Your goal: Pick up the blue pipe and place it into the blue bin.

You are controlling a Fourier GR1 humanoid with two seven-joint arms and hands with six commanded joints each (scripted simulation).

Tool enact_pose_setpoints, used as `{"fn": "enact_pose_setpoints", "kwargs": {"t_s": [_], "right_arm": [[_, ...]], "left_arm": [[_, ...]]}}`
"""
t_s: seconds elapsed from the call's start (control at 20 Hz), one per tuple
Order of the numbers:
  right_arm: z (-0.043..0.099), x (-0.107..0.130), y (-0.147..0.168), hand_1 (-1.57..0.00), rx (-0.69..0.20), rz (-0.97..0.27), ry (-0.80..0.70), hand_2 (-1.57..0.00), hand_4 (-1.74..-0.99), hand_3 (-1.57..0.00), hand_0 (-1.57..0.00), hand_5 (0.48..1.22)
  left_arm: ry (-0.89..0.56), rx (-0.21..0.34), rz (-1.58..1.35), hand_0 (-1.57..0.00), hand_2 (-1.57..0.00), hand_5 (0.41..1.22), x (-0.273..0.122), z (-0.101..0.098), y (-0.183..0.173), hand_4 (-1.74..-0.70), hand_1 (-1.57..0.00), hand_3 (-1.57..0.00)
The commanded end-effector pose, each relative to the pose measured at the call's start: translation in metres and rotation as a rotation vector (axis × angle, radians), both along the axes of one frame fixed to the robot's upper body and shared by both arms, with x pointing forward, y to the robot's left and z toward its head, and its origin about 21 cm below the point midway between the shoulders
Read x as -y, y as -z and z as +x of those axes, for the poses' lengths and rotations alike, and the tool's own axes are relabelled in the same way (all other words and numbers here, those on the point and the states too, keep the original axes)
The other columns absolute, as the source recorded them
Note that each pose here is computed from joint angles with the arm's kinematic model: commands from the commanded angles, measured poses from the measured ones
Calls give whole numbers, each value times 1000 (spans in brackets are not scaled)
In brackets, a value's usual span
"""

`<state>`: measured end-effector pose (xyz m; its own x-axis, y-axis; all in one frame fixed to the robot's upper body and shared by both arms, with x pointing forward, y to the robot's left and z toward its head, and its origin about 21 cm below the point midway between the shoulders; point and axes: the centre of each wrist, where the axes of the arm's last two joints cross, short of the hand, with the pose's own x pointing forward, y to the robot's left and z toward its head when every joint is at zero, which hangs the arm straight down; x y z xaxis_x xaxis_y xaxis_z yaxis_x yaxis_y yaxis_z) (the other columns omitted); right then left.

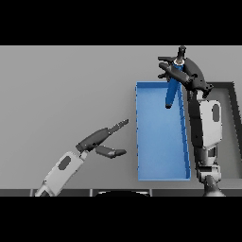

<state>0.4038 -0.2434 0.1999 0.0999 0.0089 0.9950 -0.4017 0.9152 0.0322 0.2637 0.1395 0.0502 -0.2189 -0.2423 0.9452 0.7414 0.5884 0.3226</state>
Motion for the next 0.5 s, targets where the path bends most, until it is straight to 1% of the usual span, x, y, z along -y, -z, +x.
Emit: {"fn": "enact_pose_setpoints", "kwargs": {"t_s": [0.0, 0.05, 0.15, 0.2, 0.25, 0.3, 0.35, 0.4, 0.45], "right_arm": [[-2, 4, 7, -1571, -31, -7, 29, -1571, -1499, -1571, -1571, 1221], [-6, 8, 20, -1571, -80, -9, 60, -1571, -1499, -1571, -1571, 1221], [-10, 14, 45, -1571, -165, -50, 124, -1571, -1499, -1571, -1571, 1221], [-14, 12, 53, -1571, -190, -76, 128, -1571, -1548, -1351, -1571, 1221], [-17, 15, 61, -1571, -218, -93, 136, -1571, -1586, -1080, -1571, 1221], [-22, 14, 70, -1571, -245, -114, 130, -1571, -1569, -1178, -1571, 1221], [-28, 16, 79, -1571, -281, -127, 132, -1571, -1603, -1041, -1571, 1221], [-29, 16, 83, -1571, -308, -162, 139, -1571, -1631, -852, -1571, 1221], [-33, 14, 89, -1571, -337, -187, 129, -1571, -1653, -693, -1571, 1205]], "left_arm": [[-4, -6, 10, 1, 1, 468, 1, 1, -1, -825, 1, 1], [1, -14, 10, 1, 1, 469, 2, -1, 2, -828, 1, 1], [3, -12, 9, 1, 1, 470, 5, -1, 0, -829, 1, 1], [-2, -14, 13, 1, 1, 470, 6, 0, 1, -828, 1, 1], [-3, -11, 8, 1, 1, 470, 4, 0, 0, -826, 1, 1], [-1, -12, 10, 1, 1, 471, 2, 0, 2, -827, 1, 1], [1, -11, 9, 1, 1, 472, 3, -4, 4, -827, 1, 1], [1, -5, 5, 1, 1, 474, 4, -2, -1, -827, 1, 1], [-7, -8, 14, 1, 1, 475, 5, 0, -1, -826, 1, 1]]}}
